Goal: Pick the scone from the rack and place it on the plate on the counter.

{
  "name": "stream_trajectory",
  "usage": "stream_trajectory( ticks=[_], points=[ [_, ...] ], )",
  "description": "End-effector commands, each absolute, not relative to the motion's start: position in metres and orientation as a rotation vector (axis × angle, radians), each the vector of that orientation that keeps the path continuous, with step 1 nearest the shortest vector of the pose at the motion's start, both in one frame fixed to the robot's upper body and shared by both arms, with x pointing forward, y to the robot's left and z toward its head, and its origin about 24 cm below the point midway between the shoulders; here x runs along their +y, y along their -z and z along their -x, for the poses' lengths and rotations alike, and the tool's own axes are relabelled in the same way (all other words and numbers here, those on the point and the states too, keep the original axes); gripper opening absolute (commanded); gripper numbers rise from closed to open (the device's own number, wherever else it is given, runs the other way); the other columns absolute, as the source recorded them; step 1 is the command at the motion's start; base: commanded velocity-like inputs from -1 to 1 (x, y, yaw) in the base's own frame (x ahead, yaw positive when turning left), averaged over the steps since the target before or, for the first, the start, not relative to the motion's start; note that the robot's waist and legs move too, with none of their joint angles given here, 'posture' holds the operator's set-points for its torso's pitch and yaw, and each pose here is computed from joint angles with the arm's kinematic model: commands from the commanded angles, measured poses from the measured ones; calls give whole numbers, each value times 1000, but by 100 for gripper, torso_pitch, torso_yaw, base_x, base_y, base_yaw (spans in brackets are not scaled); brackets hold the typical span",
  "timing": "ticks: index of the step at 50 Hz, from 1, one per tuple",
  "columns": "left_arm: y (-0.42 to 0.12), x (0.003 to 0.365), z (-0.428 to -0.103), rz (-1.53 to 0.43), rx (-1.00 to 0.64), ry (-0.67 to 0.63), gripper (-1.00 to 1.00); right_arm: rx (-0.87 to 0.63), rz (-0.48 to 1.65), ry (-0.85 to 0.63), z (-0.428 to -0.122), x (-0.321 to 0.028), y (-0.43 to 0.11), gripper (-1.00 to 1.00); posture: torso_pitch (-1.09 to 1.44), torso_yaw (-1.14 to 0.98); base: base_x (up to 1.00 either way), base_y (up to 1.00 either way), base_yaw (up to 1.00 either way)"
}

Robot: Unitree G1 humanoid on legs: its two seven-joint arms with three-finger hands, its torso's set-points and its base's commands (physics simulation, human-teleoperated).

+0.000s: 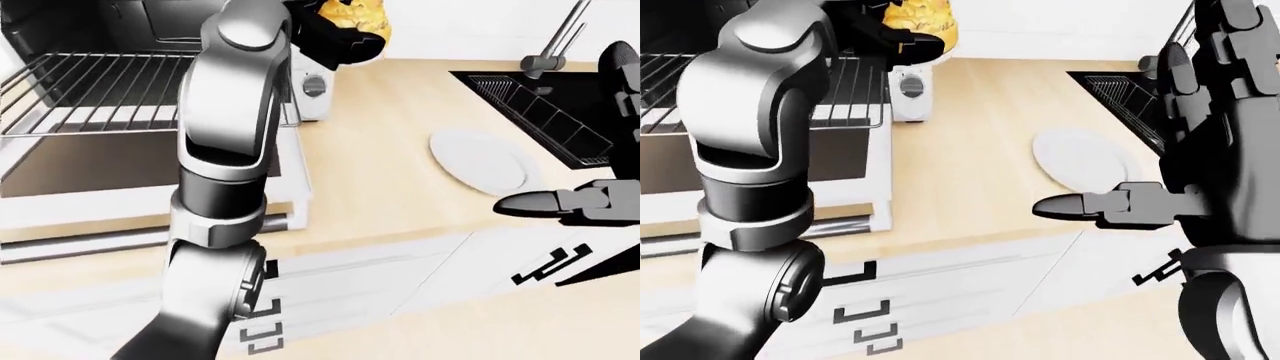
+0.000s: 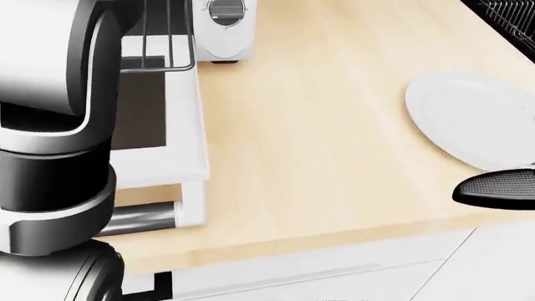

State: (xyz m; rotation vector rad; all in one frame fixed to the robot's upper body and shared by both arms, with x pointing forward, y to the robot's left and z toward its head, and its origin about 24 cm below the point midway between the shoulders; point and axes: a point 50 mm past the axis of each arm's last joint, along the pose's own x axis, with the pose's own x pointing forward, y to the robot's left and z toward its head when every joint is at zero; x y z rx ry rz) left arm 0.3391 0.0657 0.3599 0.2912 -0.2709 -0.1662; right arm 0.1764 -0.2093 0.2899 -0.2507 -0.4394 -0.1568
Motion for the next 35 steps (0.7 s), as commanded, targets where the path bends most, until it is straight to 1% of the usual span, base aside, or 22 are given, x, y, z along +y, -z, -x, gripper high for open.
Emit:
stream_trajectory(
  ticks=[1,14,25,35],
  points=[
    [-379,66,-328,-290,-363,159,-100,-494,258,192,-174,-212,-298,100,0,-32,0,0,0],
    [-374,67,-334,-295,-367,144,-100,-490,259,198,-174,-212,-296,100,0,-39,0,0,0],
    [-378,72,-324,-296,-370,148,-100,-490,260,199,-172,-213,-296,100,0,-44,0,0,0],
    [-378,70,-325,-301,-372,153,-100,-490,259,196,-171,-213,-297,100,0,-49,0,0,0]
  ],
)
